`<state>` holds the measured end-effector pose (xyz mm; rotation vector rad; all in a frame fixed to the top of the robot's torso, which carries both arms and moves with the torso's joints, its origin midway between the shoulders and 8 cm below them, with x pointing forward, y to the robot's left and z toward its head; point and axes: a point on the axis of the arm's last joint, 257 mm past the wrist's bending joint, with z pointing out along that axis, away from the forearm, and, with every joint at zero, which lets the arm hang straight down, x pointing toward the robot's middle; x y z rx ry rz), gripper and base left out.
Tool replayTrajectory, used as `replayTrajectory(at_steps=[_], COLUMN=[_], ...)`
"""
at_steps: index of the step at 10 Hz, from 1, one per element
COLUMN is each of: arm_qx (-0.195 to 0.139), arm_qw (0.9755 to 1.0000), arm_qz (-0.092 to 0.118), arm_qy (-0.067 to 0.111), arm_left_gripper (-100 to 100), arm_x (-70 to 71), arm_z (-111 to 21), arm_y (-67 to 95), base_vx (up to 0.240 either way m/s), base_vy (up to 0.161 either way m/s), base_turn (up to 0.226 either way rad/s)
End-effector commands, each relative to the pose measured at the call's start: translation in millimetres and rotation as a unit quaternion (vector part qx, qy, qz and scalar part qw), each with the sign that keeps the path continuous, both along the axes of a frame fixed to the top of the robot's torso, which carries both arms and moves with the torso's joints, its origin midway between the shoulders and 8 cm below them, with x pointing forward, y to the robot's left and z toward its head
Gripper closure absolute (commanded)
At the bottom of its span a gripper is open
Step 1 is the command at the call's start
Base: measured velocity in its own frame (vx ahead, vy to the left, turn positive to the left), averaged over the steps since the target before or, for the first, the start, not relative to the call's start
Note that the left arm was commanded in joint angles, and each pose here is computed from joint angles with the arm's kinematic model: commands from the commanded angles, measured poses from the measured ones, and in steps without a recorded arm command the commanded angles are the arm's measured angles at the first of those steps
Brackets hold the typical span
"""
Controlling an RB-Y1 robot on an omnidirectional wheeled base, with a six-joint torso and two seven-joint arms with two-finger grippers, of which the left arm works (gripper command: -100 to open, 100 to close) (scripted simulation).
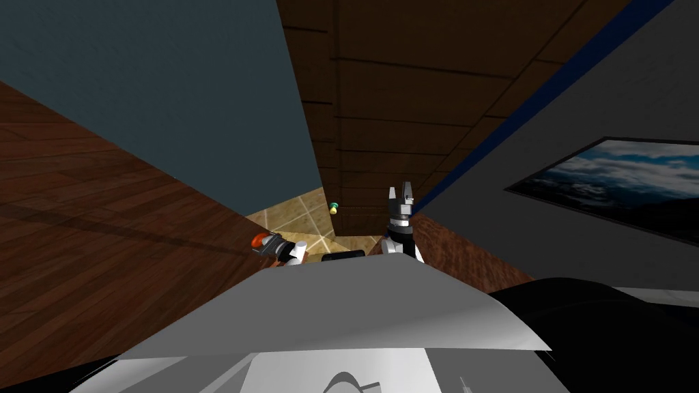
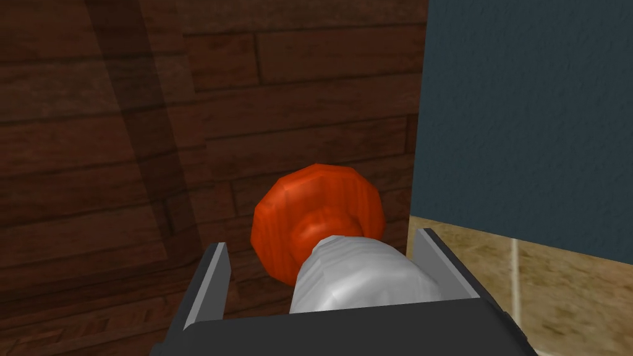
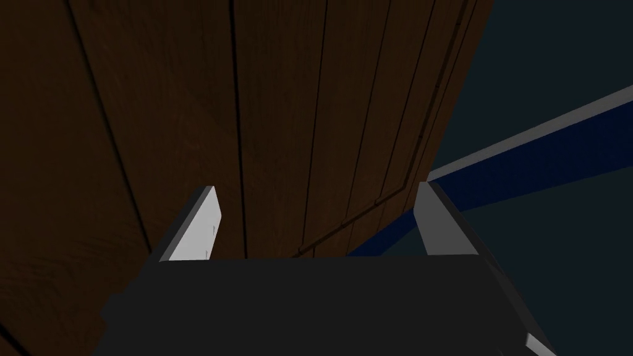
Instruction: Push the door open
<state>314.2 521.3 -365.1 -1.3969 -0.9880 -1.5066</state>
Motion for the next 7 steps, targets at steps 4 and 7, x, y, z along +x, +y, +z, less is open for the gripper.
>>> replayTrajectory(at_steps=[4,7], arm_qx=[0.011,0.010], arm_qw=[0.9985,0.9971], arm_qz=[0.054,0.075], arm_qy=[-0.006,-0.006], arm_left_gripper=[100,100], arm_x=[-30.2,-41.2], arm_z=[6.1,5.6], arm_y=[26.1,32.0], base_vx=[0.017,0.027], base_vy=[0.032,0.043], base_turn=[-0.082,-0.091])
